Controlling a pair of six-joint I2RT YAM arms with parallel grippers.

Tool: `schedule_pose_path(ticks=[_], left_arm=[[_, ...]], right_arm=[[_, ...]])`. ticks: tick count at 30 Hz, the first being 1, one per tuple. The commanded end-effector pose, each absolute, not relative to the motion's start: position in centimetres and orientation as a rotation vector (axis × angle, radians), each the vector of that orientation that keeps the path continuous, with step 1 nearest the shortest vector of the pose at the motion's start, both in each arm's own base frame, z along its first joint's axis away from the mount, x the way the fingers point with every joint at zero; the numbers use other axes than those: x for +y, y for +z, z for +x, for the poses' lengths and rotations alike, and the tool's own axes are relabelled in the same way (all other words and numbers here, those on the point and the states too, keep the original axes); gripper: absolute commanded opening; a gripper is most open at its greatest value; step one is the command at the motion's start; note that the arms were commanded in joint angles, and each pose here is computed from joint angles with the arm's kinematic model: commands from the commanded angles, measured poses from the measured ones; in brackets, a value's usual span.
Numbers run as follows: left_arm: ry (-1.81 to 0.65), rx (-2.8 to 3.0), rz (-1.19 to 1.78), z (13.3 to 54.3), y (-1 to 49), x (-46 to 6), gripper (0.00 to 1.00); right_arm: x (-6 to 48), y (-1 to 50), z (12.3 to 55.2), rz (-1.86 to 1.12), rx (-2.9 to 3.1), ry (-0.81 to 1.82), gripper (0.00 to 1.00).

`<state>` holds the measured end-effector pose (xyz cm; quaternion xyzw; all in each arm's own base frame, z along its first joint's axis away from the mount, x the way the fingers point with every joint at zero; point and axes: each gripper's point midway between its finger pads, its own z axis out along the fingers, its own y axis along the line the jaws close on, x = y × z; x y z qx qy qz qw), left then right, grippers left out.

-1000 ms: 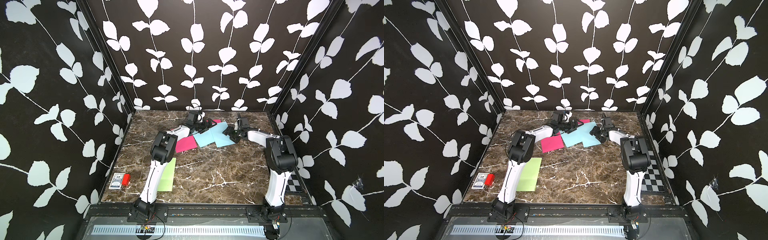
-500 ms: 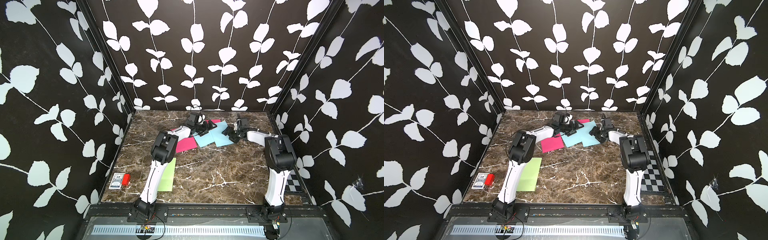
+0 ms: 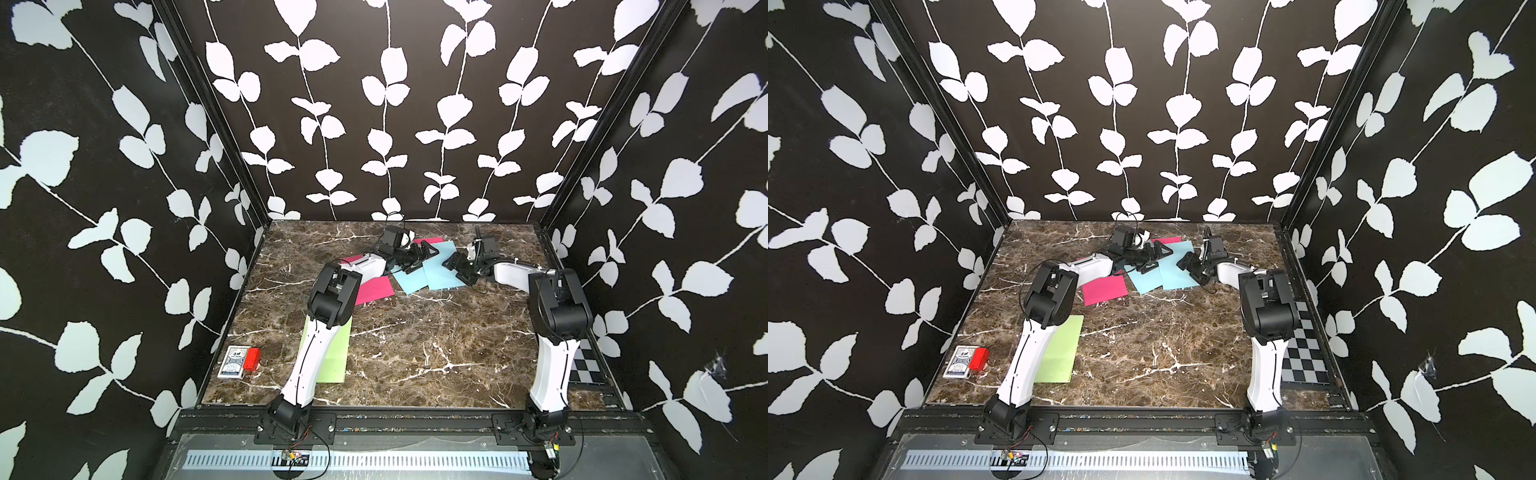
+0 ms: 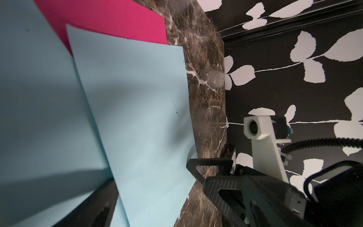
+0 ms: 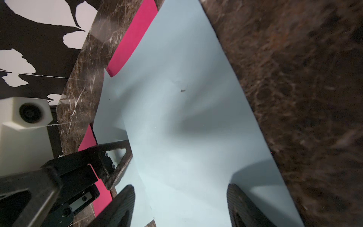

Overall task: Sort the scattered colored papers by color
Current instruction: Pick up the colored paper from the center of the board.

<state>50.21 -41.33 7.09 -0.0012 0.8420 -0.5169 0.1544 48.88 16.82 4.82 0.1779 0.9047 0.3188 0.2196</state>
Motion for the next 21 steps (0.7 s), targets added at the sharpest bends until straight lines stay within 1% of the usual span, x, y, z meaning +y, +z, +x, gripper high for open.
schedule_pose_path(ticks=[1, 3, 6, 9, 16, 21], left_arm=[[-1.509, 2.403, 0.015, 50.0, 7.4, -42.3, 0.96], [-1.512, 2.401, 0.02, 50.0, 7.6, -42.4, 0.93], [-1.518, 2.391, 0.03, 50.1, 7.9, -42.5, 0.87], [-1.523, 2.383, 0.046, 50.1, 8.1, -42.6, 0.77], [-1.516, 2.375, 0.072, 50.2, 8.5, -42.7, 0.52], [-1.517, 2.381, 0.093, 50.1, 8.3, -42.8, 0.32]], right_arm=[[16.4, 0.9, 46.5, 0.563, 2.608, 0.856, 0.74], [16.4, 0.7, 46.4, 0.564, 2.612, 0.858, 0.74], [16.5, 0.7, 46.4, 0.563, 2.61, 0.863, 0.74], [16.5, 0.7, 46.5, 0.563, 2.61, 0.865, 0.74], [16.5, 0.4, 46.3, 0.562, 2.617, 0.863, 0.74], [16.5, 0.1, 46.2, 0.562, 2.625, 0.865, 0.74]])
